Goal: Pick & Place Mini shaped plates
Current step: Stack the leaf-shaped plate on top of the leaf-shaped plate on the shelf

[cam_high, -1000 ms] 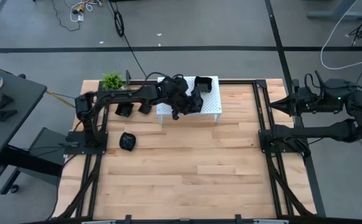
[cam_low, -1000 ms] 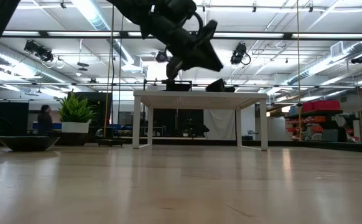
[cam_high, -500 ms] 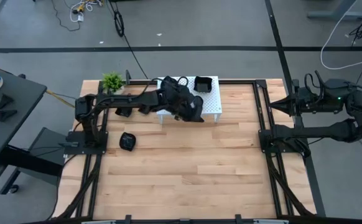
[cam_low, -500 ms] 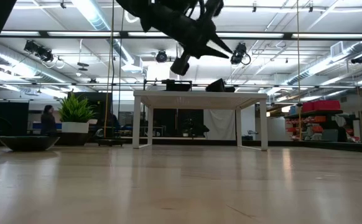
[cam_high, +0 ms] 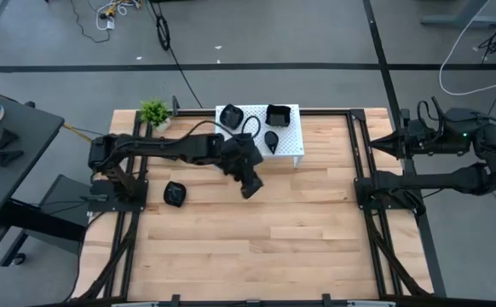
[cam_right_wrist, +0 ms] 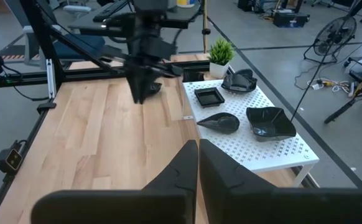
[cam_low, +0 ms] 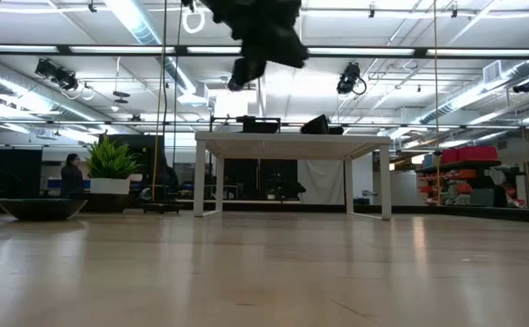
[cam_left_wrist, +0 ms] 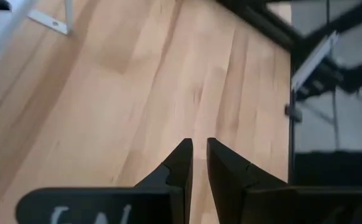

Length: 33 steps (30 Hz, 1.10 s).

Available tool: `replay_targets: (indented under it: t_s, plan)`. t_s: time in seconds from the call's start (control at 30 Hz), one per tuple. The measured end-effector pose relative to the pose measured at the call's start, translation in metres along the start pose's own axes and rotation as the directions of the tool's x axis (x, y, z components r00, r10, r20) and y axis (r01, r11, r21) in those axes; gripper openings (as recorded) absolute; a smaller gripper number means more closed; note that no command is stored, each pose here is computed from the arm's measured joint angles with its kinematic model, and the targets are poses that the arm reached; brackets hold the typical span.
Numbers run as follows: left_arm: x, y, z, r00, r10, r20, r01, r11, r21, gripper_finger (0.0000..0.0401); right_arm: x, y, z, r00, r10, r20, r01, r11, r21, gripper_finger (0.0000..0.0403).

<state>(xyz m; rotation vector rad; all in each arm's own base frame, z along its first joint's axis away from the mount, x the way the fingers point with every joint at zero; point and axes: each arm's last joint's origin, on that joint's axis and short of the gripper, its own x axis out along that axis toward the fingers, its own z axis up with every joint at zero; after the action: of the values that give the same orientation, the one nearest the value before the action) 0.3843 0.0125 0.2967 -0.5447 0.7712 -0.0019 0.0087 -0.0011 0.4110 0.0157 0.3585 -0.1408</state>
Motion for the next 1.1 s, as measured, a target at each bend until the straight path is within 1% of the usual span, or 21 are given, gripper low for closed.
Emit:
replay_targets:
  t_s: [0.07, 0.13, 0.23, 0.27, 0.33, 0.4, 0.5, 0.6, 0.8, 0.93, 1.1]
  plan:
    - [-0.004, -0.007, -0.007, 0.999, 0.018, -0.035, -0.016, 0.998, 0.054, 0.0051, 0.0, 0.0, 0.0, 1.0, 0.0, 0.0, 0.0, 1.0, 0.0, 0.002]
    - [-0.01, -0.012, -0.016, 0.994, 0.067, -0.088, -0.057, 0.993, 0.107, 0.0051, 0.0, 0.0, 0.0, 1.0, 0.0, 0.0, 0.0, 1.0, 0.0, 0.002]
    - [-0.018, -0.019, -0.025, 0.986, 0.121, -0.118, -0.101, 0.982, 0.158, 0.0051, 0.0, 0.0, 0.0, 1.0, 0.0, 0.0, 0.0, 1.0, 0.0, 0.002]
    - [-0.021, -0.021, -0.028, 0.984, 0.122, -0.128, -0.1, 0.981, 0.166, 0.0051, 0.0, 0.0, 0.0, 1.0, 0.0, 0.0, 0.0, 1.0, 0.0, 0.002]
    - [-0.022, -0.021, -0.035, 0.989, 0.088, -0.122, -0.067, 0.984, 0.167, 0.0051, 0.0, 0.0, 0.0, 1.0, -0.001, 0.0, 0.001, 1.0, 0.0, 0.002]
    - [-0.019, -0.018, -0.049, 0.992, 0.041, -0.122, -0.026, 0.992, 0.123, 0.0051, 0.0, 0.0, 0.0, 1.0, 0.0, 0.0, 0.0, 1.0, 0.0, 0.002]
    - [-0.018, -0.009, -0.072, 0.989, -0.008, -0.148, 0.01, 1.0, 0.018, 0.0051, 0.0, 0.0, 0.0, 1.0, -0.001, 0.0, 0.001, 1.0, 0.0, 0.002]
    - [-0.018, -0.001, -0.096, 0.979, 0.009, -0.203, -0.024, 0.997, -0.07, 0.0051, 0.0, 0.0, 0.0, 1.0, -0.001, 0.0, 0.001, 1.0, 0.0, 0.002]
    - [-0.025, 0.006, -0.136, 0.964, 0.04, -0.263, -0.091, 0.979, -0.183, 0.0051, 0.0, 0.0, 0.0, 1.0, 0.0, 0.0, 0.0, 1.0, 0.0, 0.002]
    - [-0.033, 0.009, -0.155, 0.956, 0.039, -0.291, -0.109, 0.967, -0.23, 0.0051, 0.0, 0.0, 0.0, 1.0, 0.0, 0.0, 0.0, 1.0, 0.0, 0.002]
    - [-0.045, 0.013, -0.169, 0.957, 0.026, -0.289, -0.107, 0.957, -0.268, 0.0051, 0.0, 0.0, 0.0, 1.0, 0.0, 0.0, 0.0, 1.0, 0.0, 0.002]
